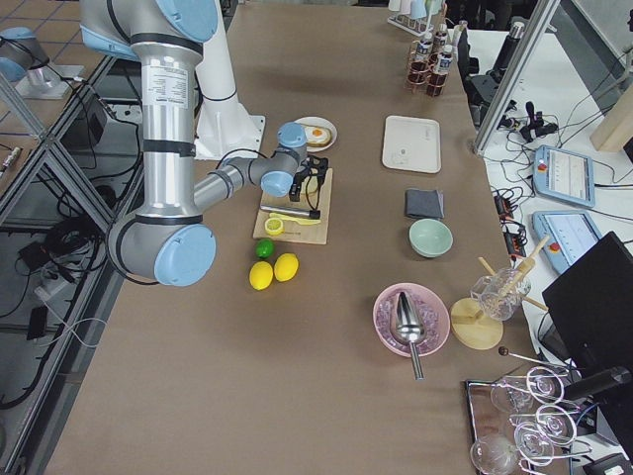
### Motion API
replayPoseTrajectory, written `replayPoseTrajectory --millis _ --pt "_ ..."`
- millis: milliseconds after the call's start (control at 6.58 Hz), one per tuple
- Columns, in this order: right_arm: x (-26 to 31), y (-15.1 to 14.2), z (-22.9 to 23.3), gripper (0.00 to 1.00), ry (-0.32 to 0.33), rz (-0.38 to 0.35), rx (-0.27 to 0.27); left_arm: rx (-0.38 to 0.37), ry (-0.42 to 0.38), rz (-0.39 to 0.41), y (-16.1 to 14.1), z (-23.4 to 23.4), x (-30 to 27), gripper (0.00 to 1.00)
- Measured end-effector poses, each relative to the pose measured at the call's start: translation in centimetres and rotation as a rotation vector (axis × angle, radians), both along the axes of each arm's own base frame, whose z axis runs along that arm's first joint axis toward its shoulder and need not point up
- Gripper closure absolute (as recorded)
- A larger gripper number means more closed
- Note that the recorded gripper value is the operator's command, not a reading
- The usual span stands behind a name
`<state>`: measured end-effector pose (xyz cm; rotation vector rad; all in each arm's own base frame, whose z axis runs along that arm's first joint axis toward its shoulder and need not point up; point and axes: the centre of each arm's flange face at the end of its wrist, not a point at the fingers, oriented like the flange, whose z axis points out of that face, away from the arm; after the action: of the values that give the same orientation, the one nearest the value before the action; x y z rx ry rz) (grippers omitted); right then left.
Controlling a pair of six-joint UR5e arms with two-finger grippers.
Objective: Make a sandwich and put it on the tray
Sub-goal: 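Move the right gripper over the bread slice on the cutting board, then lower the right gripper and grasp the bread slice's edge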
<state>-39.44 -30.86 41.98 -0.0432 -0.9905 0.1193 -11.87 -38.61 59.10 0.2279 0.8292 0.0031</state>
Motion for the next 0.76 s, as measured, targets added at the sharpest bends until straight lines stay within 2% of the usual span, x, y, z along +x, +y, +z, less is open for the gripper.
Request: replayPoseTrajectory --millis 456,608,759 --pt "-0.34 0.13 0.3 0.43 0.006 -0.005 -0.002 0.0 0.0 0.0 0.14 -0.02 -0.01 0.03" --pt "-0.49 0.27 0.35 0.53 0.006 -0.009 -0.002 0.0 0.0 -0.001 0.21 0.01 -0.04 0.03" --pt "-0.61 0.41 0.36 0.84 0.007 -0.012 -0.003 0.002 0.006 -0.002 0.26 -0.13 -0.06 0.03"
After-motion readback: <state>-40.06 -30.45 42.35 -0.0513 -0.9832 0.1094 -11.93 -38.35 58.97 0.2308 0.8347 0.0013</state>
